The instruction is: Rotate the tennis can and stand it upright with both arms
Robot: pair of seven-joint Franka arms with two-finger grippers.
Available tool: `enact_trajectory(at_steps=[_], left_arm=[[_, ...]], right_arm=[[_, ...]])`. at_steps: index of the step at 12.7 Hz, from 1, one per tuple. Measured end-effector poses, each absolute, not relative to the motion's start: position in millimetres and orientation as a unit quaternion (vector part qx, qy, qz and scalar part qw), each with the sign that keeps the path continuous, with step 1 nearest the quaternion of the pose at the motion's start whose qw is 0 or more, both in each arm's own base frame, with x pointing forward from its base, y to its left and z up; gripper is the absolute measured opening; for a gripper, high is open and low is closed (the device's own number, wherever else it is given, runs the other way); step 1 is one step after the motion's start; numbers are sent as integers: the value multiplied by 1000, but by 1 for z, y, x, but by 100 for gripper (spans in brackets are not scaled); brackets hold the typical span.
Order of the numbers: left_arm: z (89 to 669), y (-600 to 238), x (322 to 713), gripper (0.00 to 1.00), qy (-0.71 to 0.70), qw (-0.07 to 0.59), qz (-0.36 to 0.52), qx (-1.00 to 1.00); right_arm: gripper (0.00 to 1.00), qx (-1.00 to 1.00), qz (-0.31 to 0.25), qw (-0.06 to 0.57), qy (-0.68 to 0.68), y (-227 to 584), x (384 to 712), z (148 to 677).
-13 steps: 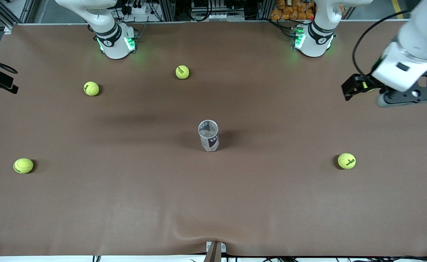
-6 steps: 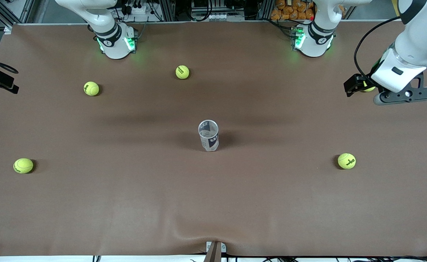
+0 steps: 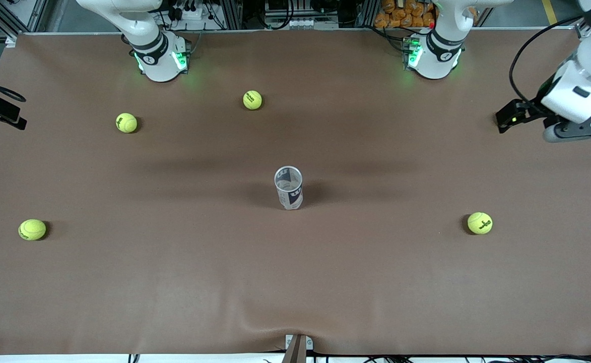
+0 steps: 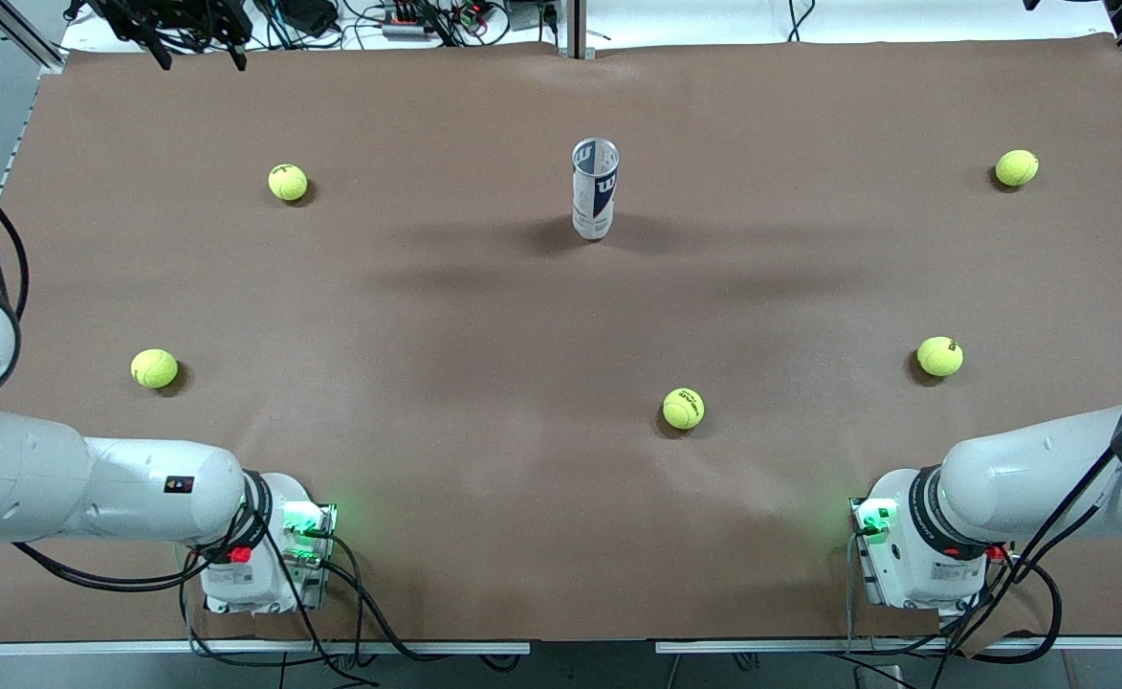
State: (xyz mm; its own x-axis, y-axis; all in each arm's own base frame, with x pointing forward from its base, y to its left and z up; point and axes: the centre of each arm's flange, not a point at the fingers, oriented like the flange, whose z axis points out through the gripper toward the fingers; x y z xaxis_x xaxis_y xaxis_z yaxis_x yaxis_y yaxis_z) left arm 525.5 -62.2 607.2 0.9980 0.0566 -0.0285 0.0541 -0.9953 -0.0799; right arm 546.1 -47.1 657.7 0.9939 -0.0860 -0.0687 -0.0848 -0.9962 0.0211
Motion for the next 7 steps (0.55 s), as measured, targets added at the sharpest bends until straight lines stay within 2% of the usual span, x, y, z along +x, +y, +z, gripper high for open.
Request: enact_trajectory(at_steps=[7], left_arm=[[626, -66, 521, 100, -26, 15, 22, -999]], right_arm=[[100, 998, -35, 9, -43, -47, 546, 658]])
